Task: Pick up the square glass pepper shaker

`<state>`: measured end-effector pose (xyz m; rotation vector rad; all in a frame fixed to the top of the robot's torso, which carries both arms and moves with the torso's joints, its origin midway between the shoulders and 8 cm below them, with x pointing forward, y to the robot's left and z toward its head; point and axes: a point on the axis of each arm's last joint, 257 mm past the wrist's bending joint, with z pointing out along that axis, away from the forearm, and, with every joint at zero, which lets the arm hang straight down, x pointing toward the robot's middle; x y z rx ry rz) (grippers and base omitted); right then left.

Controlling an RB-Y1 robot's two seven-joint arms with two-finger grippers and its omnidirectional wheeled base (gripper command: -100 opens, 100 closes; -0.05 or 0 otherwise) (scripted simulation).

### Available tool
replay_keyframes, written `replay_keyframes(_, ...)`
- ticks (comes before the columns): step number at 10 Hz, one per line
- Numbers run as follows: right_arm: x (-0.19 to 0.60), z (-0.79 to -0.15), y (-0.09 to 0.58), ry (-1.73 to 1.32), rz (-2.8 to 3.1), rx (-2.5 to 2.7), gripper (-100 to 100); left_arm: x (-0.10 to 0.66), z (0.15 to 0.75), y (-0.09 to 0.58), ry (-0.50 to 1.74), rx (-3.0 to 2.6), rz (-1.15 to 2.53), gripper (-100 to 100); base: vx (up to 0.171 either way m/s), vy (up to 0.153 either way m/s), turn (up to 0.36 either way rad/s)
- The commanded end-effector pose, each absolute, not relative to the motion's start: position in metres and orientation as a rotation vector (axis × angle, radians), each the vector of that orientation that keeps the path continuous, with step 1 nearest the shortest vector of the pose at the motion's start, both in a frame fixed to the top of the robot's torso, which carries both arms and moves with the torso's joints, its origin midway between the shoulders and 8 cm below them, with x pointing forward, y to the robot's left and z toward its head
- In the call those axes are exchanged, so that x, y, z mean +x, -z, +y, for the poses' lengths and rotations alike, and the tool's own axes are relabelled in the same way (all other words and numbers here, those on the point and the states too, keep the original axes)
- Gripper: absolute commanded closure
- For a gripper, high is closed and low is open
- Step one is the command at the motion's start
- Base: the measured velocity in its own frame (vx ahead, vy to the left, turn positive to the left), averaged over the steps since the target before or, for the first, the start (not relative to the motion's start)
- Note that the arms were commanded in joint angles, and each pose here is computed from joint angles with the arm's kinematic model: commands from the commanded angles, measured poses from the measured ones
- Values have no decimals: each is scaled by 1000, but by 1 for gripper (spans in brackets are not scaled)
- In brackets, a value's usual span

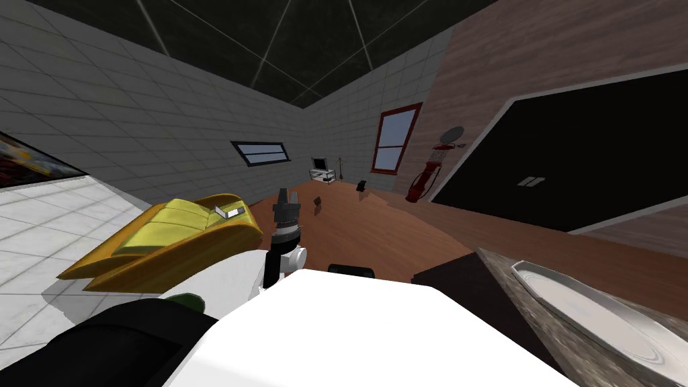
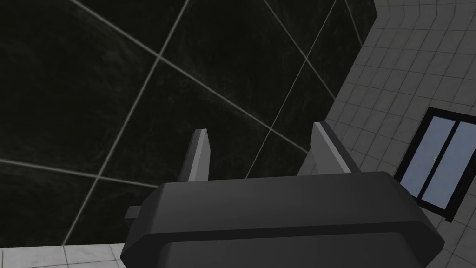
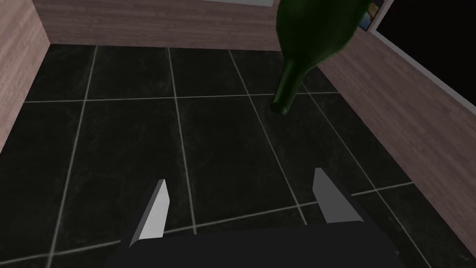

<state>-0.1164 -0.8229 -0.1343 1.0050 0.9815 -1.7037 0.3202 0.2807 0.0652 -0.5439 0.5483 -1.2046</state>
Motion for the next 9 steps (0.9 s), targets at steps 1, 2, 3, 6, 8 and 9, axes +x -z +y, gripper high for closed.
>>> replay_keyframes(1,-119,-823,141,1711,997,1021,-100,320,281,-65,1205,-544,548,0,-5,9,-319)
replay_keyframes(2,-132,-821,166,1734,1041,1085,-100,320,281,-65,1205,-544,548,0,-6,6,-373)
replay_keyframes(3,-132,-821,166,1738,1044,1084,-100,320,281,-65,1205,-544,548,0,-3,7,-439)
replay_keyframes(6,-148,-815,216,1761,1141,1196,-100,320,281,-65,1205,-544,548,0,1,9,-361)
replay_keyframes(8,-150,-811,238,1759,1188,1243,-100,320,281,-65,1205,-544,548,0,13,4,-374)
replay_keyframes(9,-150,-806,259,1746,1227,1285,-100,320,281,-65,1205,-544,548,0,30,2,-456)
